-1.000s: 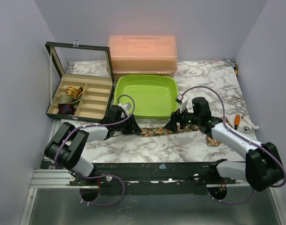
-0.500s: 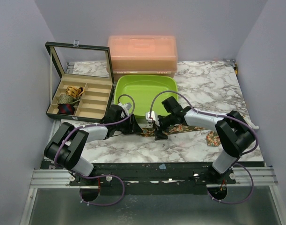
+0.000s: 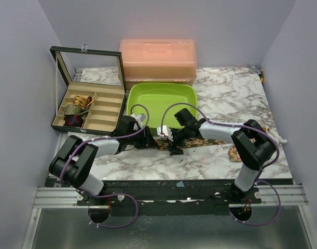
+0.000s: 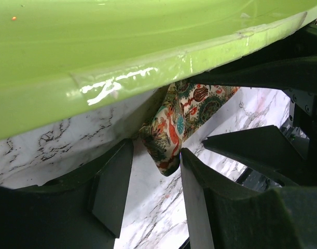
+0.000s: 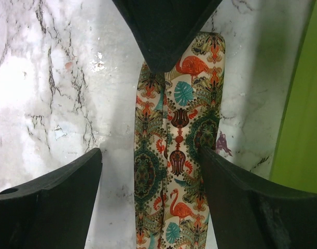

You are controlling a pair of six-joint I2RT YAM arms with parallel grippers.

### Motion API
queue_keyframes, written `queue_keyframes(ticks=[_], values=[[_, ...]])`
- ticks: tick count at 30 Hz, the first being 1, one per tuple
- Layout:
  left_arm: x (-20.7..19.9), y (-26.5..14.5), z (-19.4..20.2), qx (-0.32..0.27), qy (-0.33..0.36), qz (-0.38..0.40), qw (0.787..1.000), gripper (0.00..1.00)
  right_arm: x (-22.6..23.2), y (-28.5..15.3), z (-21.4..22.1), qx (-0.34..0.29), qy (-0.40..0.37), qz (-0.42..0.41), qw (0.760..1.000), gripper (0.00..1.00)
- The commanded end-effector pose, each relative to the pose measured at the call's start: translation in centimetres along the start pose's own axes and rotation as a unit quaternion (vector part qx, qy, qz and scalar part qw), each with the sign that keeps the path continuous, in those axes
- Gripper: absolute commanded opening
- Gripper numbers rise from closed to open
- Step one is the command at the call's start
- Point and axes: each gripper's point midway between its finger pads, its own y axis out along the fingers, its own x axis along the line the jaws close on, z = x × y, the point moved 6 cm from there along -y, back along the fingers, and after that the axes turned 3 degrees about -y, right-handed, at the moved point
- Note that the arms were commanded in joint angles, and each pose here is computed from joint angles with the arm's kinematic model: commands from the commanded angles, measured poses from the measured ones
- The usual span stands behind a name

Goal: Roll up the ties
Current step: Roll the tie at the center of the board.

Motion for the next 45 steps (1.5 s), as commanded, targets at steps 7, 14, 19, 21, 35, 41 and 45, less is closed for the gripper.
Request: queue_keyframes(ticks=[7,14,19,21,35,41,45], values=[[0.3,-0.1,0.3,0.011,-0.001,0.001,1.0,0.42,-1.2,-1.5,-1.9,-0.011,-0.007,0.051,0.999,0.84],[0.5,0.1,0.2,0.014,0.0,-0.004,1.0,0.29,-1.1,-0.6,-0.6,0.017,-0.001,0.031,0.999,0.9],[0.7,-0.1,0.3,0.015,0.003,-0.003,1.0,0.18,-1.4,0.2,0.4,0.039,0.002,0.028,0.999,0.88],[0.7,-0.2,0.3,0.014,0.003,-0.003,1.0,0.18,-1.3,0.4,0.6,0.041,0.006,0.017,0.999,0.82],[0.1,-0.4,-0.2,0.001,-0.008,0.011,1.0,0.52,-1.6,0.4,0.9,0.058,-0.021,0.052,0.997,0.43],[0.0,-0.3,-0.5,0.0,-0.008,0.007,1.0,0.36,-1.7,0.7,-0.2,0.042,-0.023,0.055,0.997,0.43],[0.2,-1.1,-0.8,-0.001,-0.003,-0.001,1.0,0.17,-0.9,-0.3,-1.3,0.028,-0.011,0.04,0.999,0.6]])
